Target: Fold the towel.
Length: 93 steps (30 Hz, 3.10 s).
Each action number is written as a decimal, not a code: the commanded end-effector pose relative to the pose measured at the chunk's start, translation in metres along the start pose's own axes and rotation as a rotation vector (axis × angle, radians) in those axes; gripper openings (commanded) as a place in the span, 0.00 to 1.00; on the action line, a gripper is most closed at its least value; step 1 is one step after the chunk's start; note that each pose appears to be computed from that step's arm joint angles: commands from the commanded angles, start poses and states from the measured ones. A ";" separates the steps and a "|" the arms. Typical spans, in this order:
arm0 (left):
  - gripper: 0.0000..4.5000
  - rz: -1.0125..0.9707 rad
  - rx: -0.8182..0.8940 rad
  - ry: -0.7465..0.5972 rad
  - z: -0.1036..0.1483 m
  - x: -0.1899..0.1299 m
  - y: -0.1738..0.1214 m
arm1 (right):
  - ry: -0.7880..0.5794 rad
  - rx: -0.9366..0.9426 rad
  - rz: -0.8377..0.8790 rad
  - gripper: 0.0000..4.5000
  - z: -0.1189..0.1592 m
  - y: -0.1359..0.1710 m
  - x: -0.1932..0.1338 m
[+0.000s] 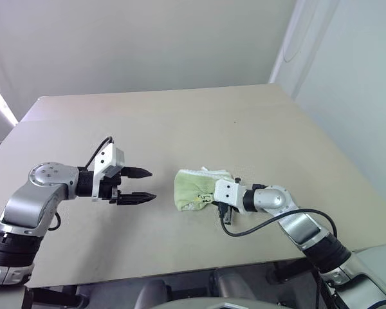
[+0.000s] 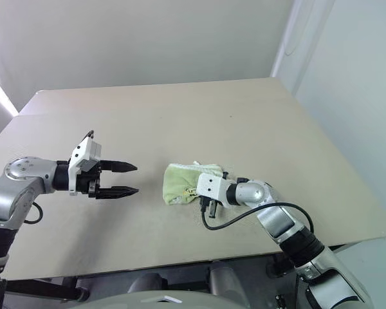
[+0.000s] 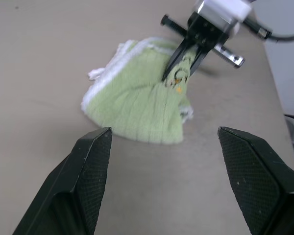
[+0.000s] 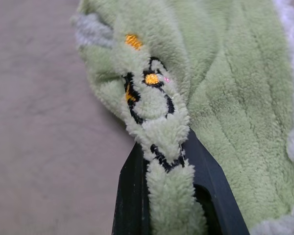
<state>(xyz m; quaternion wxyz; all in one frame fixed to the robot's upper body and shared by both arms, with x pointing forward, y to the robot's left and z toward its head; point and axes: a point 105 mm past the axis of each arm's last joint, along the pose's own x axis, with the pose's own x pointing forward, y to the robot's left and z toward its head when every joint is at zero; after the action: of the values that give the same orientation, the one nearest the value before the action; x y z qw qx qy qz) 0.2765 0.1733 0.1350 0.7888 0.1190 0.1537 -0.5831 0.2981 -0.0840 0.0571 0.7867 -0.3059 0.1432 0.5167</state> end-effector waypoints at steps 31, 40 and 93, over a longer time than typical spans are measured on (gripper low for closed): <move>0.81 -0.008 0.065 -0.034 0.016 0.007 0.009 | 0.030 0.121 -0.326 0.01 -0.022 -0.051 -0.049; 0.81 0.009 0.025 -0.112 0.036 0.001 0.017 | 0.074 0.149 -0.294 0.01 -0.034 -0.047 -0.053; 0.81 0.104 0.041 -0.087 0.009 -0.017 0.038 | -0.462 0.532 -0.325 0.83 0.037 -0.089 -0.095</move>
<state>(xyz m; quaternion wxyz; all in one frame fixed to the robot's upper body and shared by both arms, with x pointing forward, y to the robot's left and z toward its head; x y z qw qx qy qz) 0.3058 0.1896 0.1391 0.8158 0.1007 0.1177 -0.5573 0.3455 -0.1623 0.1345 0.9346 0.0055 0.0779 0.3471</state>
